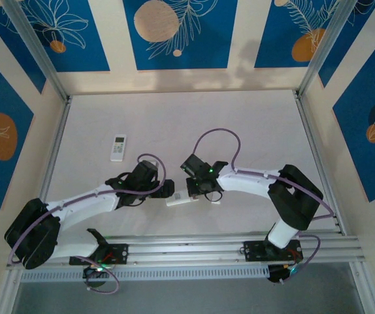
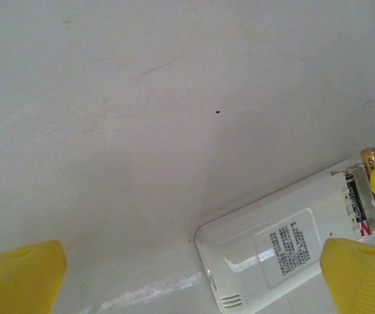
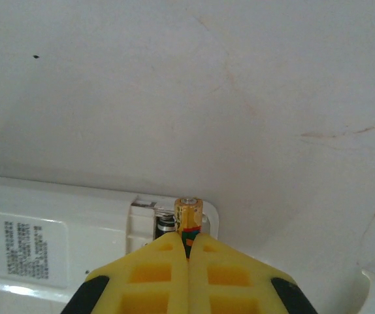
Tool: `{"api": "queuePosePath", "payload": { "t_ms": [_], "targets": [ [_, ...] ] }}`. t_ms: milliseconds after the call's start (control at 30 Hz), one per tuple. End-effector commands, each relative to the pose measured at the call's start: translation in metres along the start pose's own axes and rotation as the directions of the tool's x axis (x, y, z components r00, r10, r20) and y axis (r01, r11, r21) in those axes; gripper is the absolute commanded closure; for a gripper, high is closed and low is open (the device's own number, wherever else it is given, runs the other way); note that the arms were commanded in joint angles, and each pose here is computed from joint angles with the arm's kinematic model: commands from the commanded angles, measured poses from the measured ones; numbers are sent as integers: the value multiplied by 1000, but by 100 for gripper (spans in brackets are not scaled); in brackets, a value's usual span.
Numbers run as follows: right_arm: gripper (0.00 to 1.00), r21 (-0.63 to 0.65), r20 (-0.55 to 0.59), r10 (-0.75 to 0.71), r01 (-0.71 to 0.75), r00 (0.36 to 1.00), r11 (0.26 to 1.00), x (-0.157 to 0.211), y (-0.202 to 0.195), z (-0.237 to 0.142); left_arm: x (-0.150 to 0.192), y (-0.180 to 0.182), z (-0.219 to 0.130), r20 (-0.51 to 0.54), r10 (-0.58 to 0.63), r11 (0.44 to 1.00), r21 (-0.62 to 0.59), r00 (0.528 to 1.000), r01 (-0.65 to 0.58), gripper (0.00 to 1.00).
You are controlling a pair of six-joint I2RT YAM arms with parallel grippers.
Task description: Load the batteries into the remote control
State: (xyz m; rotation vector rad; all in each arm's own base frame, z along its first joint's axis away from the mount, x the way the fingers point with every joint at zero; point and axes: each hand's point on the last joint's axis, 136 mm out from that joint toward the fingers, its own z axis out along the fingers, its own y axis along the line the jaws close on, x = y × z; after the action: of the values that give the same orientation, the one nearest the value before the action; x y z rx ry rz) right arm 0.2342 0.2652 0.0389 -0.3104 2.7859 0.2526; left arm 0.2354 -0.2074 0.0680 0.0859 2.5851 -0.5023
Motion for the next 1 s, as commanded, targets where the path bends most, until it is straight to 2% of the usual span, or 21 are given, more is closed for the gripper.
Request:
{"api": "queuePosePath", "payload": {
  "t_ms": [0,333,733,800,967],
  "targets": [
    [95,21,-5,4,-4,1000,1000,7,-3,7,2,1,-1,-4,-13,1000,5,1000,13,0],
    [83,32,-29,-1,2,1000,999,14,-3,5,1,0,1,-7,-13,1000,9,1000,13,0],
    [78,18,-13,-8,9,1000,1000,6,2,-7,4,0,5,-20,-21,1000,10,1000,21,0],
    [78,13,-10,-8,8,1000,1000,5,2,-6,5,0,5,-25,-22,1000,12,999,22,0],
    [85,6,-9,-3,4,1000,1000,2,3,-4,5,0,5,-28,-22,1000,8,999,23,0]
  ]
}}
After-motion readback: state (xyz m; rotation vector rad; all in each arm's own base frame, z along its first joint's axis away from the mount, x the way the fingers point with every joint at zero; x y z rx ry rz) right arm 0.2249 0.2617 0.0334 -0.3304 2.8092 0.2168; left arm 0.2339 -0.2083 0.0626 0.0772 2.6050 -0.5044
